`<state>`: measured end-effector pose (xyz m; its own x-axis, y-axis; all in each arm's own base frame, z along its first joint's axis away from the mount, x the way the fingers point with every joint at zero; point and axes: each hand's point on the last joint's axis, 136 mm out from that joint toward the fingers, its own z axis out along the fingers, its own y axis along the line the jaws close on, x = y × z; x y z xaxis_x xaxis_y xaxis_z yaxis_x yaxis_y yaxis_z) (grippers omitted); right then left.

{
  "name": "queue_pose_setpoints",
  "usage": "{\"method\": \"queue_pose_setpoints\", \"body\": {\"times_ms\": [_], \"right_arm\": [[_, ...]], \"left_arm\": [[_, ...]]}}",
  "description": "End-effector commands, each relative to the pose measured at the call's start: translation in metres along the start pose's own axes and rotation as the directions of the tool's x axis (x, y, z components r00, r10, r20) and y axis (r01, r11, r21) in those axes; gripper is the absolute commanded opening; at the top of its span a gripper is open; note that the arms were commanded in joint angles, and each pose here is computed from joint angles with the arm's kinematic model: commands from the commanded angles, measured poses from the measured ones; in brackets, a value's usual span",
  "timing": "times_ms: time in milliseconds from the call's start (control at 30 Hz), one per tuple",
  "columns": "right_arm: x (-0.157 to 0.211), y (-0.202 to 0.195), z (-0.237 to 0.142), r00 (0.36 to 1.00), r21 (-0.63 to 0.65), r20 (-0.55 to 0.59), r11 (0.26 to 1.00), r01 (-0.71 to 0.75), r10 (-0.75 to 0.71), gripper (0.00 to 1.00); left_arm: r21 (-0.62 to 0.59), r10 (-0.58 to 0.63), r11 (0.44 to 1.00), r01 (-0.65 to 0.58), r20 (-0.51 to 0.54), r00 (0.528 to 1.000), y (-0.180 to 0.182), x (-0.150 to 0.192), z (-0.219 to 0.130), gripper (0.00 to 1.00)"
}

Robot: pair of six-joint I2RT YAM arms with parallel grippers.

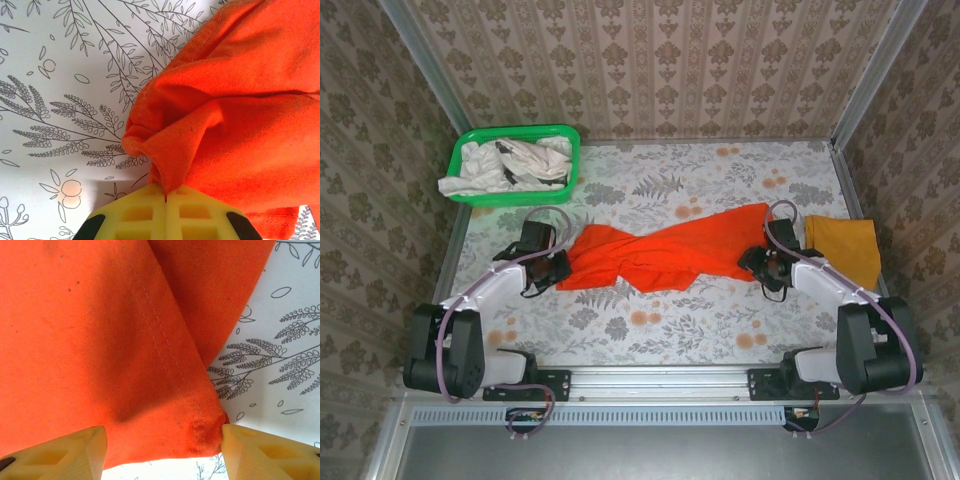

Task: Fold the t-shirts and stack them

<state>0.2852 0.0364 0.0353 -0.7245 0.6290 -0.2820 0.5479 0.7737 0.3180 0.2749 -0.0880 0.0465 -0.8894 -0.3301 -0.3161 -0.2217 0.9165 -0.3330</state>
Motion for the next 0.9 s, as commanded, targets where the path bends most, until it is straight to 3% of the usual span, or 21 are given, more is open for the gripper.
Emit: {"method": "queue_pose_setpoints", "body": {"times_ms": [0, 100, 200, 267, 433, 600, 867], "right_arm": [[0.003, -0.010, 0.002, 0.998, 0.101, -0.022, 0.993, 0.061, -0.059, 0.63], [0.008, -0.009, 0.013, 0.992, 0.132, -0.071, 0.985, 0.108, -0.100, 0.62], [0.013, -0.008, 0.018, 0.987, 0.158, -0.101, 0.978, 0.138, -0.123, 0.53], [0.014, -0.007, 0.018, 0.986, 0.165, -0.105, 0.975, 0.145, -0.129, 0.42], [0.012, -0.007, 0.011, 0.991, 0.156, -0.073, 0.980, 0.125, -0.115, 0.01], [-0.007, 0.010, -0.017, 0.993, 0.067, 0.047, 0.992, 0.104, -0.107, 0.00], [-0.061, 0.052, -0.116, 0.916, -0.075, 0.362, 0.975, 0.211, -0.170, 0.00]], "left_arm": [[0.009, -0.014, 1.000, 0.014, 0.010, 1.000, -0.002, -0.005, -0.009, 0.00], [0.010, -0.015, 1.000, 0.015, 0.008, 1.000, -0.002, -0.004, -0.007, 0.00], [0.010, -0.015, 1.000, 0.015, 0.006, 1.000, -0.002, -0.004, -0.006, 0.00], [0.007, -0.016, 1.000, 0.016, 0.010, 1.000, -0.001, -0.004, -0.006, 0.00], [0.005, -0.016, 1.000, 0.016, 0.021, 1.000, 0.000, -0.006, -0.006, 0.00], [0.036, -0.018, 0.999, 0.015, 0.081, 0.997, -0.007, -0.017, -0.014, 0.00], [0.124, -0.005, 0.991, -0.042, 0.350, 0.937, -0.037, -0.077, -0.076, 0.00]]}}
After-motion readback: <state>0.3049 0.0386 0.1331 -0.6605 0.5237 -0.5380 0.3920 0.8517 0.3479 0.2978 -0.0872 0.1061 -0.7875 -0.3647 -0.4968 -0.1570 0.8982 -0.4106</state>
